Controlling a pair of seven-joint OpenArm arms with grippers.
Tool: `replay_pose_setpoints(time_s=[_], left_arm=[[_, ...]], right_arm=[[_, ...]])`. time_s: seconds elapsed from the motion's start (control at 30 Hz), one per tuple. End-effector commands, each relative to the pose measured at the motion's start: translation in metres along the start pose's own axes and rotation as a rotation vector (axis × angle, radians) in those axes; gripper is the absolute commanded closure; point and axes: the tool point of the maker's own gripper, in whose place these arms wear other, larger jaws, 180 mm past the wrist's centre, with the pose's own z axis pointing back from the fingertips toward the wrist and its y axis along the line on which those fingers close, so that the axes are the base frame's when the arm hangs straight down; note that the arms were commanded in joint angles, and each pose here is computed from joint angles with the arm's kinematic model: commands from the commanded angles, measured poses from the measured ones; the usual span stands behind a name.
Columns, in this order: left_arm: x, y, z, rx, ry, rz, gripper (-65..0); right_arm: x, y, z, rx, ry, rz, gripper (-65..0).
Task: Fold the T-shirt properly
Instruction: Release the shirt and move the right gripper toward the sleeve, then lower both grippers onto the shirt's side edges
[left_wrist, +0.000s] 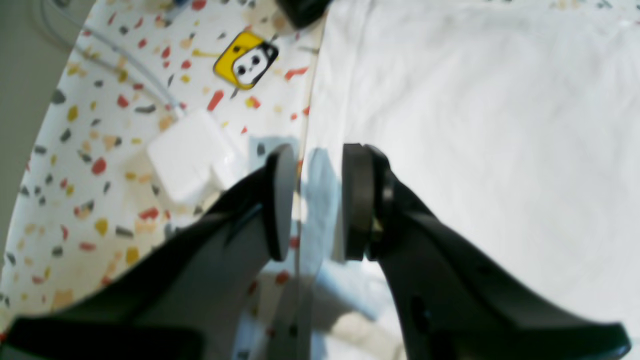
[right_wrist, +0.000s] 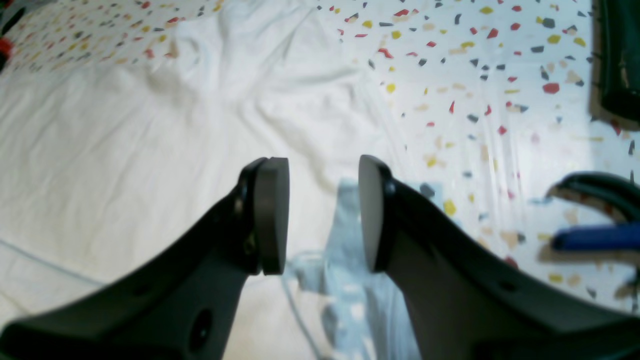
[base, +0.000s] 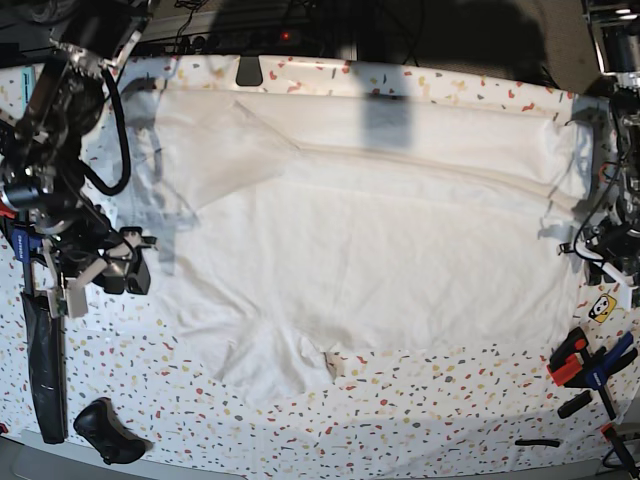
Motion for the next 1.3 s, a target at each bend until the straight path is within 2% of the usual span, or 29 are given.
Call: replay_pose_setpoints(time_s=[0.0,0.17,0.3,0.33,0.47,0.7,0.9,1.07,1.2,1.27], left_arm=[[0.023,0.009,0.002,0.021,-0.060,-0.012,-16.2],[0.024,0.010,0.002,0.025,-0.062,-0.017,-16.2],[0.025,0.010,0.002,0.025,-0.064,-0.017,-16.2],[0.025,0.010,0.002,0.025,-0.064,-0.017,-16.2],[0.025,0.010,0.002,0.025,-0.064,-0.018,-16.2],[0.025,0.010,0.002,0.025,-0.068,-0.018,-16.2],[0.026,0.010,0.002,0.025,-0.072,-0.017,-16.2],[0.026,0.010,0.002,0.025,-0.072,-0.017,-16.2],[0.026,0.010,0.002,0.024,-0.072,-0.017,-16.2],[0.026,0.010,0.002,0.024,-0.072,-0.017,-16.2]], right_arm=[[0.022,-0.006,-0.007,-0.013,-0.052,0.011,-23.6],[0.049,-0.033,-0.053,-0.031,-0.007,-0.005,-23.6],[0.067,-0.058,-0.073,-0.041,0.022,-0.069,-23.7],[0.066,-0.062,-0.077,-0.040,0.043,-0.088,-25.9],[0.036,-0.078,-0.094,-0.064,0.133,-0.137,-35.6],[-0.025,-0.084,-0.112,-0.073,0.236,-0.220,-35.6],[-0.042,-0.085,-0.117,-0.083,0.249,-0.236,-35.6],[-0.058,-0.094,-0.122,-0.151,0.270,-0.329,-35.5],[-0.060,-0.088,-0.131,-0.130,0.298,-0.363,-35.5],[-0.059,-0.084,-0.135,-0.125,0.323,-0.349,-35.5]])
